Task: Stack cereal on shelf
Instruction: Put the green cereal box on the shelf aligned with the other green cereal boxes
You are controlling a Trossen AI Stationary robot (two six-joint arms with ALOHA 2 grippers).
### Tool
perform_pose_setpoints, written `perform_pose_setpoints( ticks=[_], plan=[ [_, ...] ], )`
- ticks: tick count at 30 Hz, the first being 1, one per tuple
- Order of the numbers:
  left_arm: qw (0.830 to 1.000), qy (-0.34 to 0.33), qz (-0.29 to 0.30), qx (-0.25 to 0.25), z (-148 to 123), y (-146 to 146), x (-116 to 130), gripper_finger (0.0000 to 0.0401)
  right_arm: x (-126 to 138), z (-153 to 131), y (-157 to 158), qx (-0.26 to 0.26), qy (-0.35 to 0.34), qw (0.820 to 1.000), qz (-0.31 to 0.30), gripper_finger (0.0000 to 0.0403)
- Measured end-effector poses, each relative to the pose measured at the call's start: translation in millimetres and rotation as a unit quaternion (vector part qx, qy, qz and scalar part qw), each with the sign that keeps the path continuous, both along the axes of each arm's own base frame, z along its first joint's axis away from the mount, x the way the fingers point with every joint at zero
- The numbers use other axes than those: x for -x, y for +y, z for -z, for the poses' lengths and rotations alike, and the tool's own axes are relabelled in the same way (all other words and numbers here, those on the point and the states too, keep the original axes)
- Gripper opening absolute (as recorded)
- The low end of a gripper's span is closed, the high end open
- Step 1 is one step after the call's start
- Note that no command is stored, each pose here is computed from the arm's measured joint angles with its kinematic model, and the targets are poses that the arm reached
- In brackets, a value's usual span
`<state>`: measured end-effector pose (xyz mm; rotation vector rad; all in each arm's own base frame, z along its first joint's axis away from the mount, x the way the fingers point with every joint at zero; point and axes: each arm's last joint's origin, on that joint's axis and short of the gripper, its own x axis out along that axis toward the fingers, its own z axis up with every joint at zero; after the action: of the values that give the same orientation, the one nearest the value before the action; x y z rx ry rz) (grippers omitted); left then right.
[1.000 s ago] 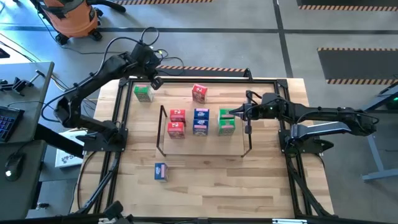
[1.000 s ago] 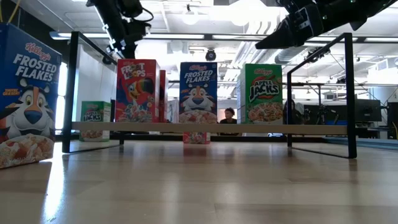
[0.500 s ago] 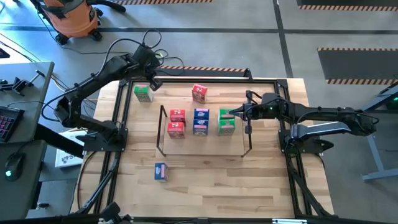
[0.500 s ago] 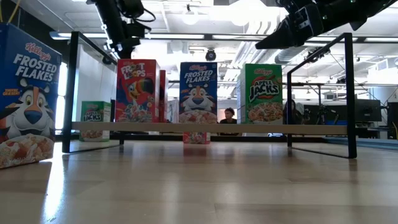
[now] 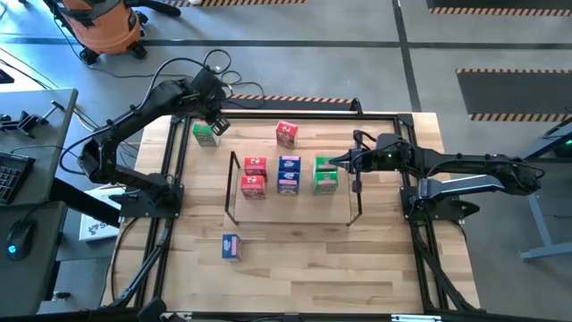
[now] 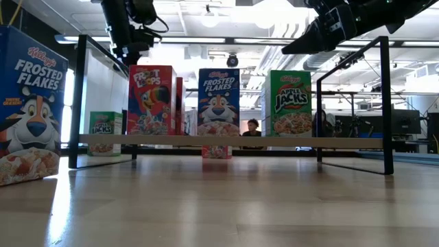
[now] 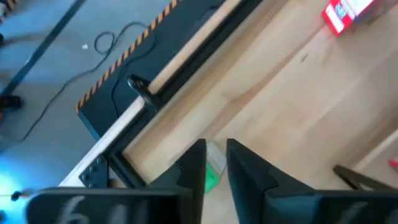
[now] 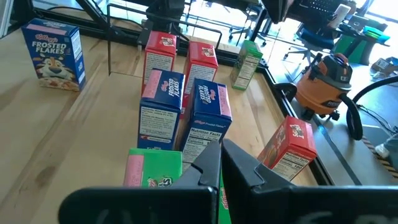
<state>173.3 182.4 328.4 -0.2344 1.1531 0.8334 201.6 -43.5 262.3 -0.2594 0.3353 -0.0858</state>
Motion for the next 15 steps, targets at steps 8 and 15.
perform_pose_setpoints(
  ticks=[8, 15],
  plan=[
    [0.998, 0.033, 0.047, 0.001, 1.0, -1.7, 1.5, 0.0124, -0.1, 0.0, 0.8, -0.004, -0.001, 1.0, -0.012, 0.0],
    [0.996, 0.042, 0.076, -0.005, 0.7, -1.1, 0.9, 0.013, -0.1, 0.0, 0.8, -0.013, -0.002, 1.0, -0.01, 0.0]
  ],
)
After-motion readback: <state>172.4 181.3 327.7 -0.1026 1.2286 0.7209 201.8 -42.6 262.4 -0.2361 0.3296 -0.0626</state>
